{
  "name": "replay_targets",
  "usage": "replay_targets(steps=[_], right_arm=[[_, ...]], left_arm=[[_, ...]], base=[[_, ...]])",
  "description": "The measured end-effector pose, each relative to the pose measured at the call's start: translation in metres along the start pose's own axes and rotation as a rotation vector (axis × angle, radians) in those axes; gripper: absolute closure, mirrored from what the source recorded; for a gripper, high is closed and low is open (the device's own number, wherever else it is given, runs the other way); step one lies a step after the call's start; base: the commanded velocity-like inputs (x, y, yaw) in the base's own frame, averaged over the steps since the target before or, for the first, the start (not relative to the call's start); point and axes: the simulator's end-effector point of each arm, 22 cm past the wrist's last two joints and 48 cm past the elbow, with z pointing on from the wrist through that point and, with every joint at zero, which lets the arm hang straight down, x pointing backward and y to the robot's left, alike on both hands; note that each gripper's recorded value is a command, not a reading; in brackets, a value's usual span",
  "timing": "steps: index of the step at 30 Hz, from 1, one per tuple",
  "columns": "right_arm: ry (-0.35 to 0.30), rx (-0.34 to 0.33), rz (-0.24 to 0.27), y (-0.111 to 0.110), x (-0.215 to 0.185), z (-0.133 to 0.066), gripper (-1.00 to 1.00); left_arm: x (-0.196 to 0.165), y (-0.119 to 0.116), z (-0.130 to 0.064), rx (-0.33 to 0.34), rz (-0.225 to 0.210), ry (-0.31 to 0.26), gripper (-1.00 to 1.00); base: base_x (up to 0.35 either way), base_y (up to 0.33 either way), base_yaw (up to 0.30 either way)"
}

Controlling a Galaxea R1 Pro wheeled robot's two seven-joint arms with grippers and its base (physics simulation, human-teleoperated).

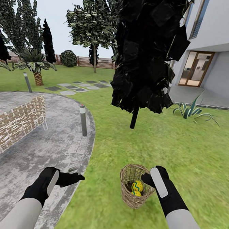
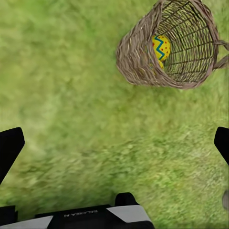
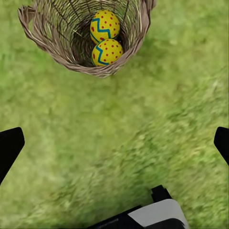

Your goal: Take the three Easter eggs out of the wicker basket on the lawn in the garden, then place them on the lawn next to a single tree (choose any tree) so that all three eggs are next to the same tree and none are left in the basket.

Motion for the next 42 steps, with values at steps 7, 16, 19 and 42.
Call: replay_targets(steps=[7, 16, 19, 42], right_arm=[[0.002, -0.006, -0.001, 0.004, 0.002, -0.007, -1.00], [0.001, -0.008, -0.002, 0.004, 0.003, -0.014, -1.00], [-0.003, -0.009, -0.005, 0.005, 0.003, -0.017, -1.00], [-0.025, -0.014, -0.018, 0.009, -0.002, -0.024, -1.00]], left_arm=[[0.001, -0.002, -0.006, 0.000, -0.001, 0.000, -1.00], [0.002, -0.003, -0.013, -0.003, -0.001, 0.000, -1.00], [0.000, -0.001, -0.016, -0.012, 0.002, -0.003, -1.00], [-0.010, 0.076, -0.038, -0.371, -0.001, -0.036, -1.00]], base=[[0.000, 0.000, 0.000], [0.000, 0.000, -0.026], [0.000, 0.000, -0.166], [0.039, 0.000, -0.092]])
